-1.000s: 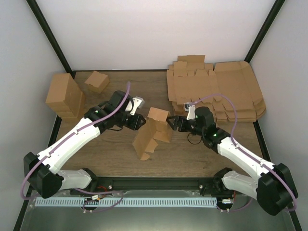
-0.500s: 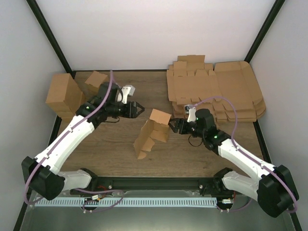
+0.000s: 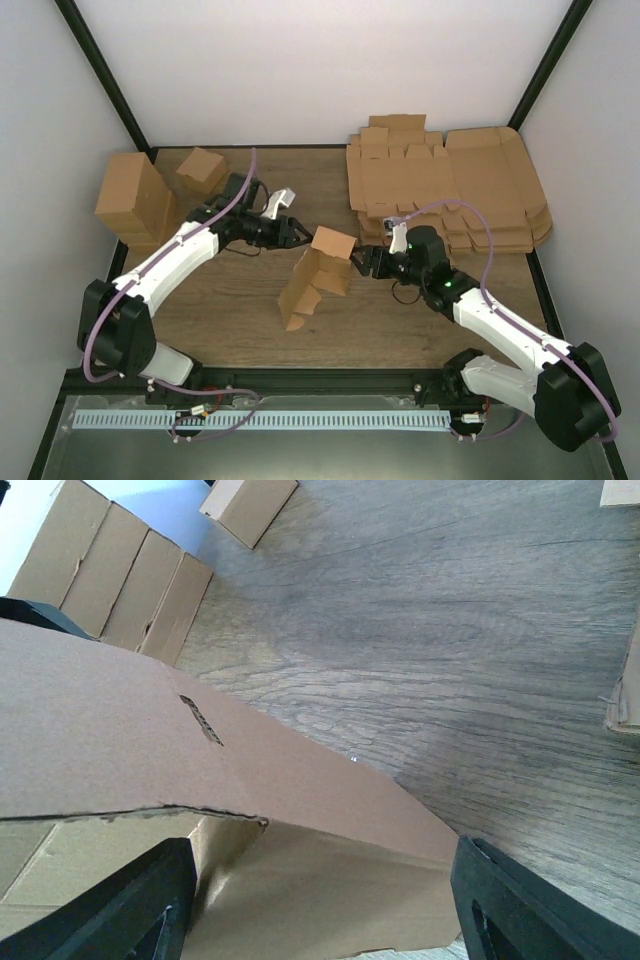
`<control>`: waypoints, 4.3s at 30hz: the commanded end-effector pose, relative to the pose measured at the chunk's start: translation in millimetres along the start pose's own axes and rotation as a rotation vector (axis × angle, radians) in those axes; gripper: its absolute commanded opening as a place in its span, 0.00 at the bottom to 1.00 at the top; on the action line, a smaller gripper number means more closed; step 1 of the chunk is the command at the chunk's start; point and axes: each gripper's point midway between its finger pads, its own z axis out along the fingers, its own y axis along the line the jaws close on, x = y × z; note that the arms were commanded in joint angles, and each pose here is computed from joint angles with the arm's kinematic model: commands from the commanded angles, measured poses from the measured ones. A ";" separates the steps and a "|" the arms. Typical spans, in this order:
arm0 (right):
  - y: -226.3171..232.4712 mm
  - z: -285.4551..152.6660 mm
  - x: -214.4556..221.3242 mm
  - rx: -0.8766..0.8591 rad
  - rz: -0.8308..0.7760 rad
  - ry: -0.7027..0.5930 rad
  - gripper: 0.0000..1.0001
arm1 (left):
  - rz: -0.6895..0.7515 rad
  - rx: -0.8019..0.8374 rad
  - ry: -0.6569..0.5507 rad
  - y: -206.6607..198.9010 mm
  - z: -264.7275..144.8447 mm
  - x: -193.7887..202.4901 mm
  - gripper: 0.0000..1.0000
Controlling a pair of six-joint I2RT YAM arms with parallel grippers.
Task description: Fold the paper box
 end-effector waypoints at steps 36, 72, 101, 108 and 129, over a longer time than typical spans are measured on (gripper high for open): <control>15.8 -36.8 -9.4 -0.002 -0.113 -0.039 0.78 | -0.003 0.120 0.078 -5.6 18.0 7.7 0.32; 26.3 4.8 -27.4 0.067 -0.385 0.146 0.81 | 0.143 -0.245 -0.111 -26.6 -79.3 49.0 0.78; 27.9 13.7 -31.7 0.066 -0.390 0.139 0.82 | 0.148 -0.175 -0.411 2.9 -41.3 112.4 0.88; 30.2 11.6 -33.7 0.062 -0.394 0.133 0.83 | 0.140 -0.242 -0.423 20.8 -32.8 116.8 0.70; 33.4 12.6 -31.8 0.039 -0.386 0.135 0.83 | 0.086 -0.162 -0.494 35.0 -34.9 134.3 0.44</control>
